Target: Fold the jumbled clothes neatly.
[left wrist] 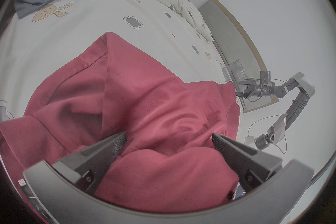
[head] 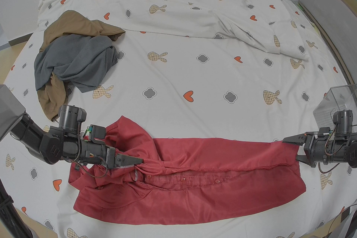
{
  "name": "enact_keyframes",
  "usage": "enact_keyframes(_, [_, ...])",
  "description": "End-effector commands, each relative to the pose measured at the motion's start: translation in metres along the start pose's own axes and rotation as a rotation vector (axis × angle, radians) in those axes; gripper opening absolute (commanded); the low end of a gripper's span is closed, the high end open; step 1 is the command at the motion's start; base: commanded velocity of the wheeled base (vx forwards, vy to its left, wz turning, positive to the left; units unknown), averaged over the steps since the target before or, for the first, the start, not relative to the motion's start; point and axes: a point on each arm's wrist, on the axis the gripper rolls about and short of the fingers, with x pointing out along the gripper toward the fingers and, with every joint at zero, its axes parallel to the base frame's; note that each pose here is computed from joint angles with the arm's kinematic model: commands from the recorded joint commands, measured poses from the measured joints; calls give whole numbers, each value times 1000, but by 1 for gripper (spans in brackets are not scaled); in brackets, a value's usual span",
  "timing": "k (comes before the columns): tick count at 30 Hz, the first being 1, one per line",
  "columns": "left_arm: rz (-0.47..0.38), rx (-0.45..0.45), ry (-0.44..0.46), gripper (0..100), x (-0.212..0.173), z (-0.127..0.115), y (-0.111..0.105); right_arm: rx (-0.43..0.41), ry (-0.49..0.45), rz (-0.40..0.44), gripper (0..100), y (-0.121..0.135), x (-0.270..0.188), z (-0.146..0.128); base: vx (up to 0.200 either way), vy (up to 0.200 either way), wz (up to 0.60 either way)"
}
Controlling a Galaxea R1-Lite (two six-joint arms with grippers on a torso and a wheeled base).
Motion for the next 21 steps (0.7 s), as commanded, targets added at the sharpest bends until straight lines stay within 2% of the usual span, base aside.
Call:
enact_keyframes(1, [0,1,0,100,0,0,0,14,16,60,100,-2,-9,2,0,0,0])
enact_keyframes(9, [1,23,3,100,0,-1,0,81,86,85,100,-24,0,5,0,0,0])
enact_keyframes(12, [-1,34,8,100,0,-3,0,81,62,119,100,-34,-1,8,0,0,0])
enact_keyframes(16, [-2,35,8,100,0,-3,0,52,13,201,100,-50,1,12,0,0,0])
enact_keyframes(21, [-1,34,7,100,0,-3,0,40,35,291,100,-61,4,7,0,0,0])
